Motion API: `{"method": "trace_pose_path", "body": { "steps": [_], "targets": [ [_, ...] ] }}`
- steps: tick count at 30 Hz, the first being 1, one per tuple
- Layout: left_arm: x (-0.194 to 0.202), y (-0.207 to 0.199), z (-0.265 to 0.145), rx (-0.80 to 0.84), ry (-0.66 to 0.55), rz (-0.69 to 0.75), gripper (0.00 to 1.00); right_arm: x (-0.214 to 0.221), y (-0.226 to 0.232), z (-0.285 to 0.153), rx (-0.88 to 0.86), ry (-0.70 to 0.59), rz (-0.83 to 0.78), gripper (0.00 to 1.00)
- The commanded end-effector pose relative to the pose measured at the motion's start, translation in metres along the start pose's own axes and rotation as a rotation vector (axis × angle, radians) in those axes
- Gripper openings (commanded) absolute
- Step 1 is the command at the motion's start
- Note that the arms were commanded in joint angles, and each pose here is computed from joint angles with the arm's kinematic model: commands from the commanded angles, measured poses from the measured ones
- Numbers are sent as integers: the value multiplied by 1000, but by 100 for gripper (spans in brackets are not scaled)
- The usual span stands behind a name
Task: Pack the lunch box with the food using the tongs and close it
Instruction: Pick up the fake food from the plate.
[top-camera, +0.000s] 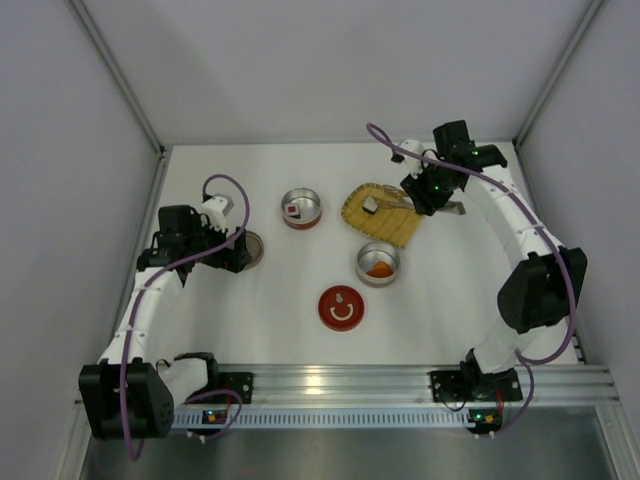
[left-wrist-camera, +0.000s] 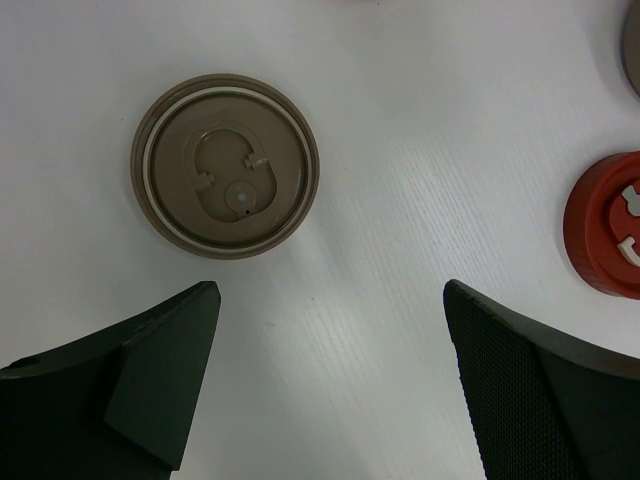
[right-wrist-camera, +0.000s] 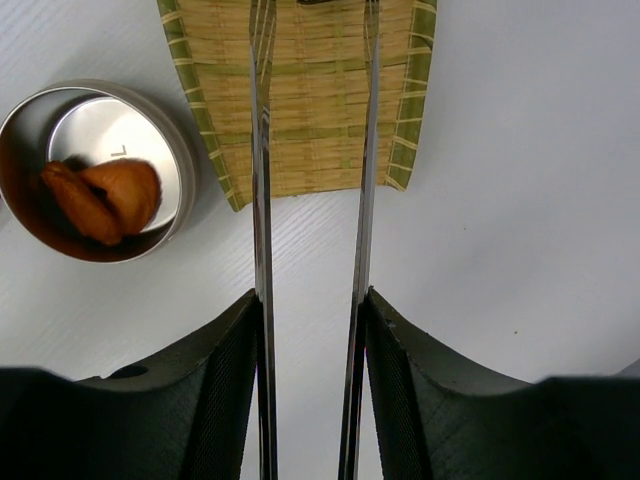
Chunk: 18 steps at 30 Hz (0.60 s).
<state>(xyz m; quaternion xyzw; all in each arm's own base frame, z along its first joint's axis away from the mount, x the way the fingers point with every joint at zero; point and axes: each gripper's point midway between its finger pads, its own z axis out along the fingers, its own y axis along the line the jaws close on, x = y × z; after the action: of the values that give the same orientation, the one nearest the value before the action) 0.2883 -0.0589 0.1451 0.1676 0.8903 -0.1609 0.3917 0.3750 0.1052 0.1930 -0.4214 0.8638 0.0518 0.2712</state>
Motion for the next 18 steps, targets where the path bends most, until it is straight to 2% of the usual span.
{"method": "trace_pose_path", "body": {
  "steps": [1, 18],
  "targets": [
    [-8, -4, -3, 19, -23, 10, 98, -4, -9, 7, 4, -10, -32, 43],
    [-7, -1, 2, 23, -8, 16, 98, -18, -18, 42, 18, 5, -55, 46]
  ]
}}
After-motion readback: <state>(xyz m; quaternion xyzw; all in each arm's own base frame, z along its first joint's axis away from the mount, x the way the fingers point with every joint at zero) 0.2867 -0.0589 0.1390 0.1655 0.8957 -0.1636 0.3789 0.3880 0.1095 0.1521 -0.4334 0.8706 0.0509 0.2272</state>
